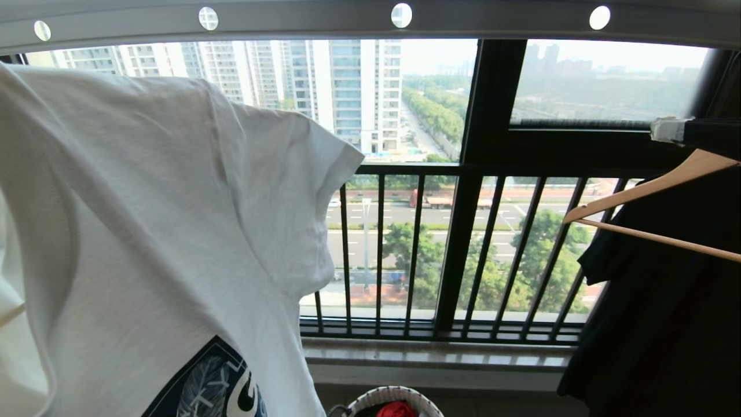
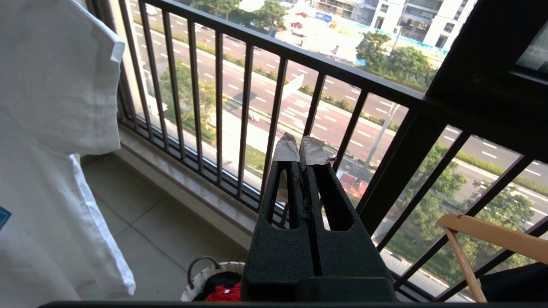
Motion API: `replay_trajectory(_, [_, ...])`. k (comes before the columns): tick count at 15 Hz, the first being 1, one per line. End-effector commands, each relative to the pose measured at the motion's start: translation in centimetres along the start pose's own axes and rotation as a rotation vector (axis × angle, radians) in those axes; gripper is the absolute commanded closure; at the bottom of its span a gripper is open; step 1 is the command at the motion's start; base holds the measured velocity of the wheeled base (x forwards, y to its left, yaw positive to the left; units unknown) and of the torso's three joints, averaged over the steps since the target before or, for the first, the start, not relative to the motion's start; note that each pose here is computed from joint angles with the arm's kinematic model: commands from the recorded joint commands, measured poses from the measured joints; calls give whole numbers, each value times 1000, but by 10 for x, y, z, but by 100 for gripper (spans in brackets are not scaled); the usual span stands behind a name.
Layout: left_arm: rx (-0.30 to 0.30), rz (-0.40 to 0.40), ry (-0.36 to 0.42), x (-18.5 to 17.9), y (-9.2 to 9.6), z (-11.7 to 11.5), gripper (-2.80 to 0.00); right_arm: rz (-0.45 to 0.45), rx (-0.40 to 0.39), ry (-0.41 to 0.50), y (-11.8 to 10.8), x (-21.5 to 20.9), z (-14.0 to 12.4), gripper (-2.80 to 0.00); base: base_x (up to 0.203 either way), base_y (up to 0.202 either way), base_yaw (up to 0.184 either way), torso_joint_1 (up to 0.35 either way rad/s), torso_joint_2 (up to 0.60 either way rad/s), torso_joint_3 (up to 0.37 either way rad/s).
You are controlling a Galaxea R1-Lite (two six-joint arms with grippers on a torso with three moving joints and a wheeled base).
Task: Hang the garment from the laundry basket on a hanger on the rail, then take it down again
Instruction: Hang the clothes rack on the clothesline
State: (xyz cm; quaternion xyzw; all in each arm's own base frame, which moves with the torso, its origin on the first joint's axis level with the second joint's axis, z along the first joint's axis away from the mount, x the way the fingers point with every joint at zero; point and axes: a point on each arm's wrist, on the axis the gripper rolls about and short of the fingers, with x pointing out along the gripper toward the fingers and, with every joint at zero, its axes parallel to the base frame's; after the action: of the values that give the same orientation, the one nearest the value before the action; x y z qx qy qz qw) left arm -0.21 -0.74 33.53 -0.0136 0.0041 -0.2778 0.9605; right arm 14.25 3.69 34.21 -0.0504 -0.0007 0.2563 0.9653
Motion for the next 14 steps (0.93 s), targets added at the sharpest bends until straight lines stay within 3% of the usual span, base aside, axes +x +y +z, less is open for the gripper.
replay_trajectory(1, [0,-2,-2,-2,-1,-1,0,6,-3,-8,1,-3,1,0,0,0,0,145,-311,-164])
replay_trajectory(9, [-3,3,7,0,0,-3,0,36,-6,-22,3,-7,3,0,0,0,0,139,-287,-149])
replay_trajectory(14, [-8,8,20,-1,0,-9,0,46,-28,-40,5,-13,5,0,0,0,0,11,-28,-12])
